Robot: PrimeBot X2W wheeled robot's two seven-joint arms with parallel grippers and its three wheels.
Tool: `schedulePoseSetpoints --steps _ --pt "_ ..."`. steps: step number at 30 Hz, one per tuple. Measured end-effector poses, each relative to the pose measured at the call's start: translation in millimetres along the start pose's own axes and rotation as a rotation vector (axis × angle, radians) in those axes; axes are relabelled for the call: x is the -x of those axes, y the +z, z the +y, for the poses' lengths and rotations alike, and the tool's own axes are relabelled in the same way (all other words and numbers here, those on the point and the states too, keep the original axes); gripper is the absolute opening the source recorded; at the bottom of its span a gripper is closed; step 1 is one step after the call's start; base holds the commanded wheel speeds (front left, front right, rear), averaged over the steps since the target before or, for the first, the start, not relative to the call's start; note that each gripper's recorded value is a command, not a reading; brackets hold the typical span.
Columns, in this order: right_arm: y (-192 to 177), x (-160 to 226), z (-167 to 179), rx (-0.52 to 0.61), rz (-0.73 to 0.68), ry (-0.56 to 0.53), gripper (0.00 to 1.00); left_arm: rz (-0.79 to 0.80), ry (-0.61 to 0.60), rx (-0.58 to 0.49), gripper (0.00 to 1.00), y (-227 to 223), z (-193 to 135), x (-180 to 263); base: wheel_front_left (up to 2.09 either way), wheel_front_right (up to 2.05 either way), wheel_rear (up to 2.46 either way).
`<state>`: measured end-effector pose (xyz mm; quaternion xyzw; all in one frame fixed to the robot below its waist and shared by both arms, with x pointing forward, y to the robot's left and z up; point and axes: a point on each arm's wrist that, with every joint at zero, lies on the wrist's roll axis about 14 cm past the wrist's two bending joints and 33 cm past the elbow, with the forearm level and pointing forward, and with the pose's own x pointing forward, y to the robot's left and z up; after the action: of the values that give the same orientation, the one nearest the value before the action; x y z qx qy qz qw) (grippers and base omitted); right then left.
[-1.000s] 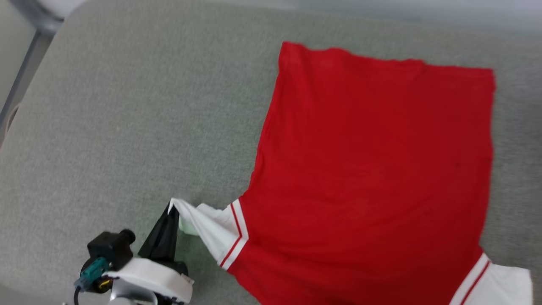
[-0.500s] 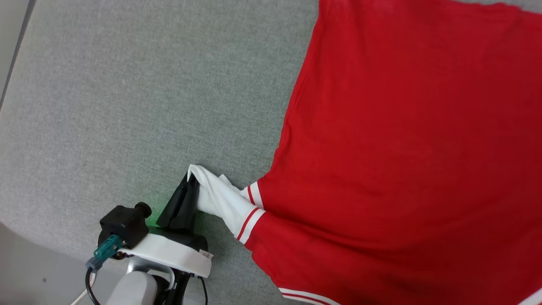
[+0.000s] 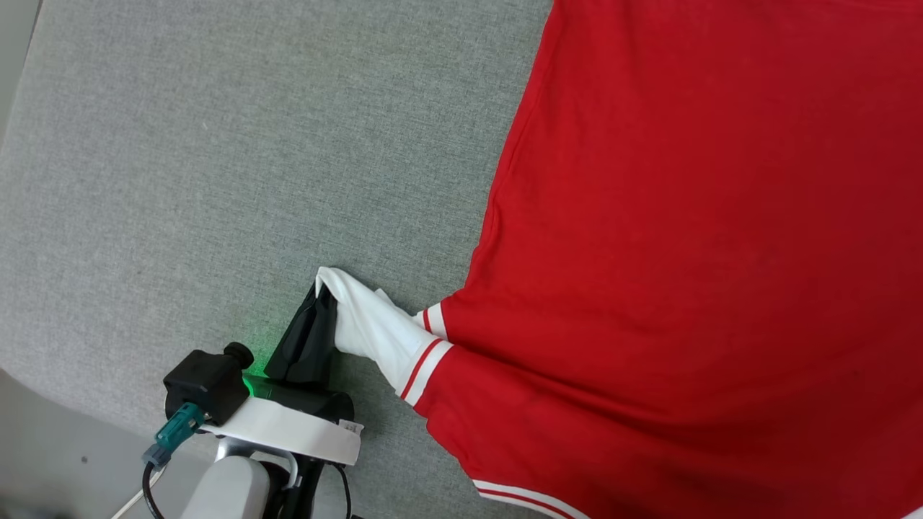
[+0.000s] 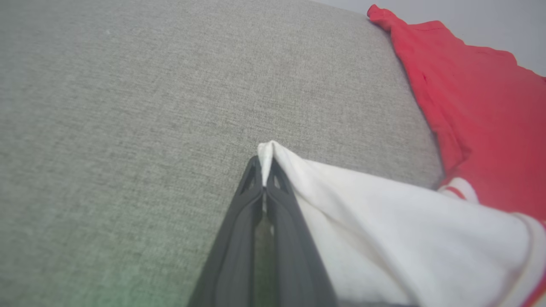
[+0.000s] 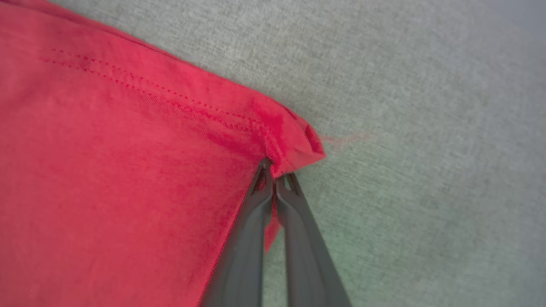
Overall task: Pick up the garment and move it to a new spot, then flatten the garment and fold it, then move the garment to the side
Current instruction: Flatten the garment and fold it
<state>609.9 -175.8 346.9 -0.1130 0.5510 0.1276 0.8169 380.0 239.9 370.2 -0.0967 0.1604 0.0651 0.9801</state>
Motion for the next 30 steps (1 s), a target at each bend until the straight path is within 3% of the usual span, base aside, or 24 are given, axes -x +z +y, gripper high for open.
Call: schedulePoseSetpoints --steps 11,16,23,30 --pt "37 57 16 0.044 -0.258 0.02 0.0 -0.04 -0.004 0.001 0.0 13 1 15 0.0 0.0 0.0" --pt "28 96 15 0.074 -0.331 0.02 0.0 -0.074 -0.023 0.0 0.0 23 -4 27 0.0 0.0 0.0" --pt "-10 152 -8 0.058 -0.393 -0.008 0.0 -0.103 -0.039 0.002 0.0 31 -9 46 0.0 0.0 0.0" --pt "-99 174 -35 -0.018 -0.328 -0.05 0.0 -0.121 -0.075 0.018 0.0 35 -21 60 0.0 0.0 0.0"
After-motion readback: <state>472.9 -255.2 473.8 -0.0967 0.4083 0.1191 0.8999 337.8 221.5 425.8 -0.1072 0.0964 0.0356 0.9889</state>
